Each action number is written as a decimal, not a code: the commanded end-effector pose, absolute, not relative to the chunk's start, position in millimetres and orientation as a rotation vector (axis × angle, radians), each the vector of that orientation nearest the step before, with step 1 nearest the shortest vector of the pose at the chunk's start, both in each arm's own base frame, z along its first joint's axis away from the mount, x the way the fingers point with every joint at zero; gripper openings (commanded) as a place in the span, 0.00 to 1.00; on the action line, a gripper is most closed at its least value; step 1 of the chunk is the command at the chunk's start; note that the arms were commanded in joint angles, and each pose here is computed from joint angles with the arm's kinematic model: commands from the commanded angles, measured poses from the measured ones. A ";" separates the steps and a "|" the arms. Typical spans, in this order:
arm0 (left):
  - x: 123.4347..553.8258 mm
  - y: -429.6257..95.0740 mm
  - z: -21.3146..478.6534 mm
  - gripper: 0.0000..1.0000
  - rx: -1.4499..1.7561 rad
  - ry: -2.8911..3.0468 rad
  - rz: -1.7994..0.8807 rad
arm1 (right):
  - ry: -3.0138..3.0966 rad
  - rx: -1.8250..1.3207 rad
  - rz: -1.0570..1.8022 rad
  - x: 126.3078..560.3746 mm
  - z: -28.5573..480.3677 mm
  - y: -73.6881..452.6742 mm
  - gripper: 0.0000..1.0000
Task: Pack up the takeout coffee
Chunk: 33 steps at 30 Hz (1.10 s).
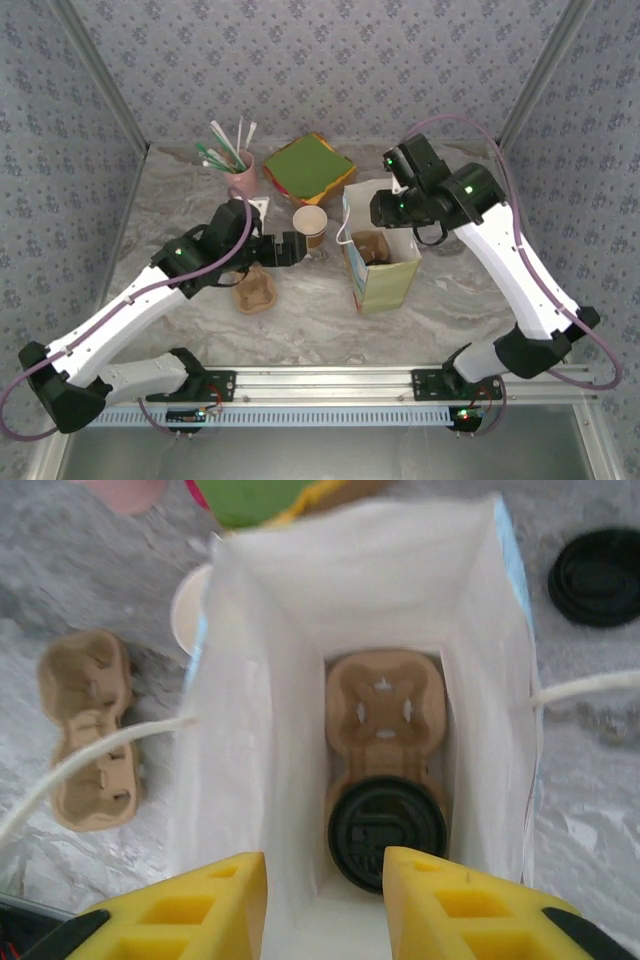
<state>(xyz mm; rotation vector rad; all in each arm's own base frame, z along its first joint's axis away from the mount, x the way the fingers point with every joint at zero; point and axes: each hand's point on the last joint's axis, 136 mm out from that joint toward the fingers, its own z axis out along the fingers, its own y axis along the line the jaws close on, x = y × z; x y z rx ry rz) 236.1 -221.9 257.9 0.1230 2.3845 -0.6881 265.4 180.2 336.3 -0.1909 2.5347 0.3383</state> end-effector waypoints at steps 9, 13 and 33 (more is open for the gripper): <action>296.4 -184.3 287.9 0.98 0.020 2.356 -0.514 | 2.233 -0.233 0.511 282.6 398.1 194.8 0.68; 329.7 -168.9 289.6 0.90 -0.051 2.369 -0.427 | 2.186 -0.229 0.550 288.3 407.8 193.9 0.89; 464.6 -86.1 283.3 0.59 -0.260 2.363 -0.061 | 2.144 -0.277 0.652 320.8 420.2 207.6 1.00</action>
